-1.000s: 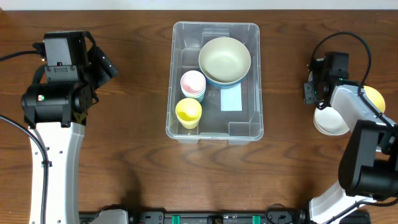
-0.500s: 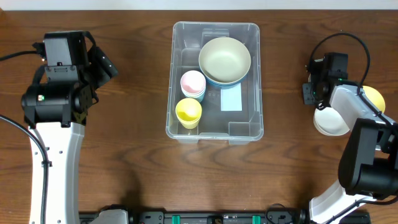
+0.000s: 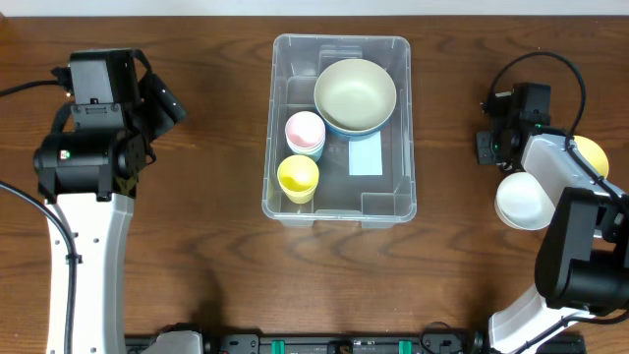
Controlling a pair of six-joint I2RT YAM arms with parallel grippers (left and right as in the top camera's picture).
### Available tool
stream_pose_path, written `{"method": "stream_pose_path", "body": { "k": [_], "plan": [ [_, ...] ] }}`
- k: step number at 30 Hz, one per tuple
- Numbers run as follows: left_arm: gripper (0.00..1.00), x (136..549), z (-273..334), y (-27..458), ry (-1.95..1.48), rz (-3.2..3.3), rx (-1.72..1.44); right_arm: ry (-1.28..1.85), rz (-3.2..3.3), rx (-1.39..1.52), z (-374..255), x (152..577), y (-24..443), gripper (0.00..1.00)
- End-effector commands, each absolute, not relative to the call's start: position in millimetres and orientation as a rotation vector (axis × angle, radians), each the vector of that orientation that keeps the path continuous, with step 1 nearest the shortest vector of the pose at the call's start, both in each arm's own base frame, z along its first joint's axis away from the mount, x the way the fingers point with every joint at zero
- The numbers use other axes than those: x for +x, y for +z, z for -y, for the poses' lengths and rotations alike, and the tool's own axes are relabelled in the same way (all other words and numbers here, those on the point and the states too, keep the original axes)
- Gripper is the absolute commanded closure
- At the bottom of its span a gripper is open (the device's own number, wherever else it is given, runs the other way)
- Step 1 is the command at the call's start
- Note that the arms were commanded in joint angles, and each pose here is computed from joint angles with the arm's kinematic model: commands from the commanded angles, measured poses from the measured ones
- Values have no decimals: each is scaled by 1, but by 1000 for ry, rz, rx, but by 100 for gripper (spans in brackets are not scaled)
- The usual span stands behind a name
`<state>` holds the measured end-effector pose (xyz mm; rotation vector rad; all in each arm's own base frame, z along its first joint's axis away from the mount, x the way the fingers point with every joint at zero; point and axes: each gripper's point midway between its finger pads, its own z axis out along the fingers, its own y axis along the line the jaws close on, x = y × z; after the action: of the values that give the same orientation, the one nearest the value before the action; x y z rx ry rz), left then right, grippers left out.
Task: Pack container
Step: 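Lower the right gripper and close it on the light blue bowl's rim, then carry the light blue bowl left and set it in the bin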
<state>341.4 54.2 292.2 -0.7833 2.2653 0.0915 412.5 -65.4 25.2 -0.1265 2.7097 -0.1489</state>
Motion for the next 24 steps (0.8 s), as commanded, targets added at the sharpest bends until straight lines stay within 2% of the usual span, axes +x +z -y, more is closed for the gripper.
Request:
{"method": "stream_pose_path", "body": {
  "k": [1, 9, 15, 24],
  "plan": [
    [2, 342, -58, 295, 109, -2253, -794, -67, -2701, -131, 54, 415, 26, 99],
    [2, 342, -58, 295, 109, -2253, -794, -69, -2629, -164, 32, 425, 73, 99],
    [2, 342, -58, 295, 109, -2253, -794, -59, -2505, -274, -7, 429, 145, 99],
    [2, 342, -58, 295, 109, -2253, -794, -6, -2292, -591, -95, 397, 236, 99]
  ]
}}
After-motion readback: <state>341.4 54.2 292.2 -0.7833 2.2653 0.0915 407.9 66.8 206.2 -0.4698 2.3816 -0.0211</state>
